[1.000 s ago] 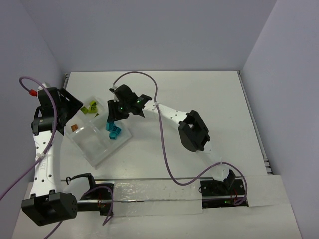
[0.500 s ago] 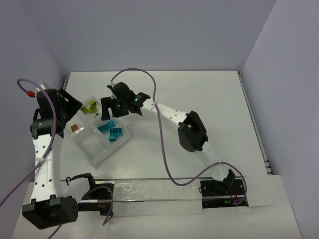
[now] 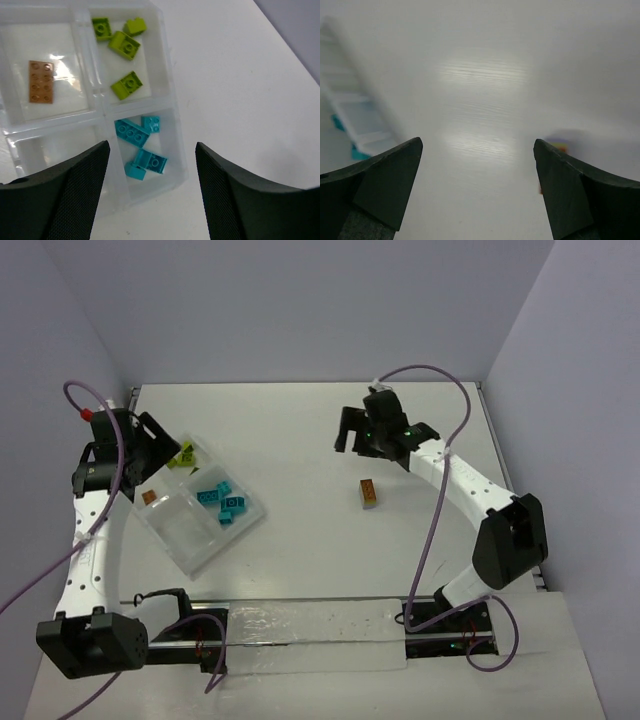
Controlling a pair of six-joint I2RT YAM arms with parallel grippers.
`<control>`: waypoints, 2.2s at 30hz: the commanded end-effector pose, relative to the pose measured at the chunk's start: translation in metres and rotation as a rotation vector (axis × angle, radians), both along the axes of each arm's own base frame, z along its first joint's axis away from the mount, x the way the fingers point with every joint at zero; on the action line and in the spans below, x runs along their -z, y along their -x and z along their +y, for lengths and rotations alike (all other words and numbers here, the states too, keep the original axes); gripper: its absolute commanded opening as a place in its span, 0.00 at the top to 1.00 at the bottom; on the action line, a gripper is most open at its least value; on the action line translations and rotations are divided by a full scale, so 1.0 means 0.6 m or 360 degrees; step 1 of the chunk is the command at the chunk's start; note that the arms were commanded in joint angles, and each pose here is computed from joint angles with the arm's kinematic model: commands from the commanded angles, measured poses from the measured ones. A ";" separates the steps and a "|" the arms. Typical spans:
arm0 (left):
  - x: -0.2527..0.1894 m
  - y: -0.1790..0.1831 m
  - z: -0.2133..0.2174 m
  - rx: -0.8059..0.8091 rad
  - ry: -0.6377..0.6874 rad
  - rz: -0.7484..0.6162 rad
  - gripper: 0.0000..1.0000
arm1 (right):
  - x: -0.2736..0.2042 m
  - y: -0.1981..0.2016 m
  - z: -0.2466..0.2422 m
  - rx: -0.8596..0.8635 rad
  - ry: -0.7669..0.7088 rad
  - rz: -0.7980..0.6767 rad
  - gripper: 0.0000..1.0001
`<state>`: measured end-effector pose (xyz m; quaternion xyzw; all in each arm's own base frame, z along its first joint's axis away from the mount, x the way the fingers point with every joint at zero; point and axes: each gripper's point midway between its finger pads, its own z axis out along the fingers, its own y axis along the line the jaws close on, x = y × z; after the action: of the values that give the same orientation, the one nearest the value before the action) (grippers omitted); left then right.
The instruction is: Sort the legos into containers by color
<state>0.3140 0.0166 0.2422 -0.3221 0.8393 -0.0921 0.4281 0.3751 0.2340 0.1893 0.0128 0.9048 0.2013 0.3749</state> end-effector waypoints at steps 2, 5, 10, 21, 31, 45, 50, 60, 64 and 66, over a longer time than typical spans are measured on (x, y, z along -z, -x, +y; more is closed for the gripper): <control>-0.014 -0.027 -0.057 0.0275 -0.0083 0.0026 0.23 | 0.078 0.024 -0.139 0.0314 0.0321 0.0167 0.00; -0.001 -0.031 -0.084 0.0352 -0.0097 0.0102 0.24 | 0.113 0.030 -0.165 0.0346 0.0448 0.0243 0.00; 0.005 -0.041 -0.103 0.0408 -0.0078 0.0109 0.24 | 0.142 0.040 -0.153 0.0221 0.0452 0.0306 0.00; 0.004 -0.046 -0.177 0.0682 -0.0001 0.0121 0.23 | 0.206 0.052 -0.123 0.0067 0.0394 0.0431 0.15; -0.040 -0.051 -0.333 0.1073 0.0191 0.0019 0.18 | 0.234 0.055 -0.117 0.0066 0.0367 0.0475 0.39; -0.066 -0.070 -0.391 0.0993 0.0466 -0.0119 0.15 | 0.250 0.073 -0.124 0.0103 0.0366 0.0524 0.45; -0.058 -0.051 -0.404 0.0944 0.0514 -0.0253 0.01 | 0.240 0.068 -0.121 0.0115 0.0343 0.0507 0.75; 0.000 -0.056 -0.378 0.0871 0.0227 0.0030 0.01 | 0.084 0.039 -0.062 -0.0014 0.0016 0.0238 1.00; 0.006 -0.047 -0.371 0.0886 0.0200 0.0038 0.01 | 0.008 0.040 -0.004 -0.0212 -0.0299 0.0092 1.00; 0.003 -0.043 -0.368 0.0898 0.0189 0.0030 0.01 | -0.013 0.041 0.017 -0.0279 -0.0421 0.0059 1.00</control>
<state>0.3428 -0.2113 0.2281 -0.1142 0.8944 -0.2647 0.3420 0.3424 0.2045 0.1274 0.0178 0.9320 0.2232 0.2850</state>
